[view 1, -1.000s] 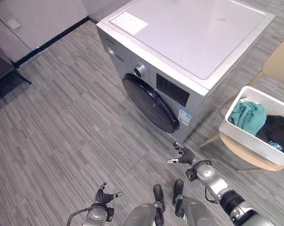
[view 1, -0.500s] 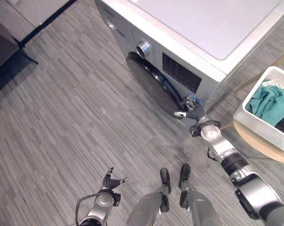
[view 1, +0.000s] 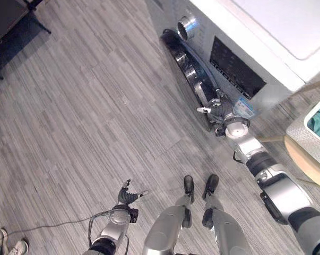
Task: Grab the laundry basket,head to the washer,open it,put in the laundry and shut it.
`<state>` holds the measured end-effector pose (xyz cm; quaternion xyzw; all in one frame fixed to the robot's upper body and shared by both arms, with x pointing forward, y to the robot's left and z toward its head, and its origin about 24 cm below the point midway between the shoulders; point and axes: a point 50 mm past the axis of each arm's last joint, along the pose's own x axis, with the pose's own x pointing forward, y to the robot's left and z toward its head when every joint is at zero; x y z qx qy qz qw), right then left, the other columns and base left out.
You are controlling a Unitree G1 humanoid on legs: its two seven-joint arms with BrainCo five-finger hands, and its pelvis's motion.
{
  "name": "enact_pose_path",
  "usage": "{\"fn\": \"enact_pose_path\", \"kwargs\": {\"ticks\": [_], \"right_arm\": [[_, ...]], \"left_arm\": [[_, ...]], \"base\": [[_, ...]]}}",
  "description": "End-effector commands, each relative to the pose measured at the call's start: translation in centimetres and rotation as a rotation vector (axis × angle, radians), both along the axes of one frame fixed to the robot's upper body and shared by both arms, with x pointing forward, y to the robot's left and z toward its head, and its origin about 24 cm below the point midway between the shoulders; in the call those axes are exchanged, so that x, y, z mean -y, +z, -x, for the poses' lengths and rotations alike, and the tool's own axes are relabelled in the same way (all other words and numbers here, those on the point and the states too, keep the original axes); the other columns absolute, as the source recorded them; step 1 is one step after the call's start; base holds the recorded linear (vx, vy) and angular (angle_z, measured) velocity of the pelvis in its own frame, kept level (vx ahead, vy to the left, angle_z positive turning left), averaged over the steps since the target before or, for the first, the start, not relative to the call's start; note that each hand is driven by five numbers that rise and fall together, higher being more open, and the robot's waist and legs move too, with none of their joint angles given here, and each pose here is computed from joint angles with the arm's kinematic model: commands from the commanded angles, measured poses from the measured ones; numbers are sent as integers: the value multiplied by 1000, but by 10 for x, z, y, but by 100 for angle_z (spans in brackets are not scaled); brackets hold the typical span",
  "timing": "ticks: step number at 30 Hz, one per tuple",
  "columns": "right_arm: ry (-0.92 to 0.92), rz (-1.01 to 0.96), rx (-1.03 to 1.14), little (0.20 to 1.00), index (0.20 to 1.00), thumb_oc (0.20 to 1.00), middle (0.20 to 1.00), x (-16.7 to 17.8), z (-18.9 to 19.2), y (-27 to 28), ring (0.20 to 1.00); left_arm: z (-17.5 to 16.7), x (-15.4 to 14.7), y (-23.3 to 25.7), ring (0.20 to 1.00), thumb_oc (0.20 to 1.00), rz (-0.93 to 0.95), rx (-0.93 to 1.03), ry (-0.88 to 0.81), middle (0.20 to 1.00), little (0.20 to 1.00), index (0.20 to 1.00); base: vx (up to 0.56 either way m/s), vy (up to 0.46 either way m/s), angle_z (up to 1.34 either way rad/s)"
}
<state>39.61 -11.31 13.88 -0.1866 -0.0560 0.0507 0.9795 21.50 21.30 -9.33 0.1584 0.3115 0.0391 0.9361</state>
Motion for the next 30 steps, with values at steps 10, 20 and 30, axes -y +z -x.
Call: {"fn": "enact_pose_path", "kwargs": {"ticks": [10,20,30], "right_arm": [[780,-90,90,1000,1000,1000,1000,-198,83,34,1000],[382,-32,9,1000,1000,1000,1000,-102,21,19,1000],[323,198,-134,1000,1000,1000,1000,-34,67,-84,1000]], "left_arm": [[-12,-18,2,1000,1000,-116,-27,26,1000,1000,1000],[-4,-37,3,1000,1000,-158,-58,33,1000,1000,1000],[-43,-20,46,1000,1000,-131,196,7,1000,1000,1000]], "base": [[67,-51,27],[51,-29,46],[-51,31,-56]]}}
